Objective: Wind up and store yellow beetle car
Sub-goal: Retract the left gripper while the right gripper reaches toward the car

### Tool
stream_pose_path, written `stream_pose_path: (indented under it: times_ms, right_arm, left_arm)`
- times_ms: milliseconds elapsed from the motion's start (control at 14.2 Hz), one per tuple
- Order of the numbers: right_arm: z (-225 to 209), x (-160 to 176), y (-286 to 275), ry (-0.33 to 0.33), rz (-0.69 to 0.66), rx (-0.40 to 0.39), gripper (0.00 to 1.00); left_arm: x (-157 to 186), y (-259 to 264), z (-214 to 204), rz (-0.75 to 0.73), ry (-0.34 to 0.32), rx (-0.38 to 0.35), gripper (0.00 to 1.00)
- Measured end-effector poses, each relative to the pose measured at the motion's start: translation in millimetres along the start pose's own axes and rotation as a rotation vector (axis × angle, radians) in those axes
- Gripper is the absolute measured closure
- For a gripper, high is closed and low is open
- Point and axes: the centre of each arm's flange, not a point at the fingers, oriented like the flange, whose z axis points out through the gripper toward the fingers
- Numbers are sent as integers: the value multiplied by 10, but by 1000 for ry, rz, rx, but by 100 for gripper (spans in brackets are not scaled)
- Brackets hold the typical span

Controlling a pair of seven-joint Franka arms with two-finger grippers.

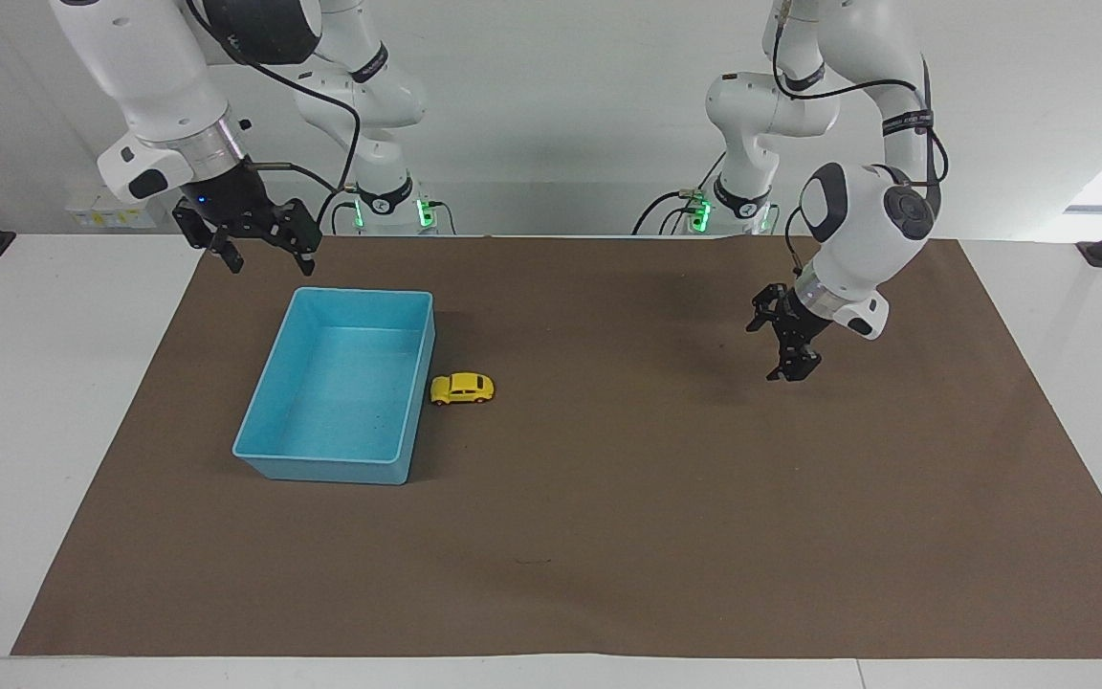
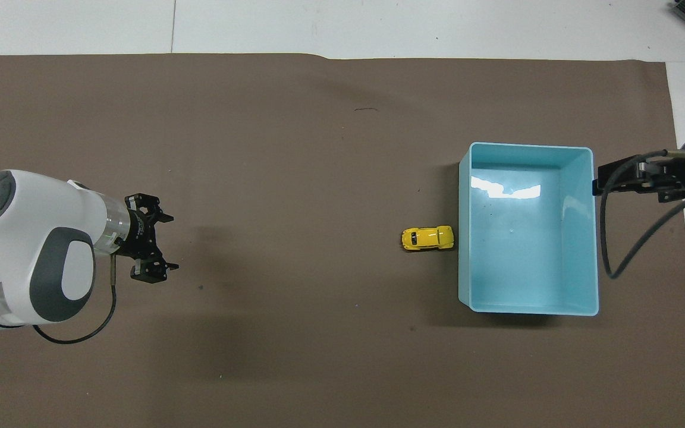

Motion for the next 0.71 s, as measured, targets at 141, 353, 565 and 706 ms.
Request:
stream_pose_path:
  times_ms: [141,353,565,706]
  right_arm:
    - [0,0,2,0,0,-1,0]
    - [-2,11,82,2,14,-1,0]
    - [25,41,73,28,14,2,0]
    - [71,82,52,69,21,7,0]
  left_arm:
    - [-15,54,-101,11,6,-23,0]
    - [72,195,-379,2,5,-67,0]
    - [161,332,-766,-16,-8,-104,0]
    - [224,408,-1006,-27,-14,-129,0]
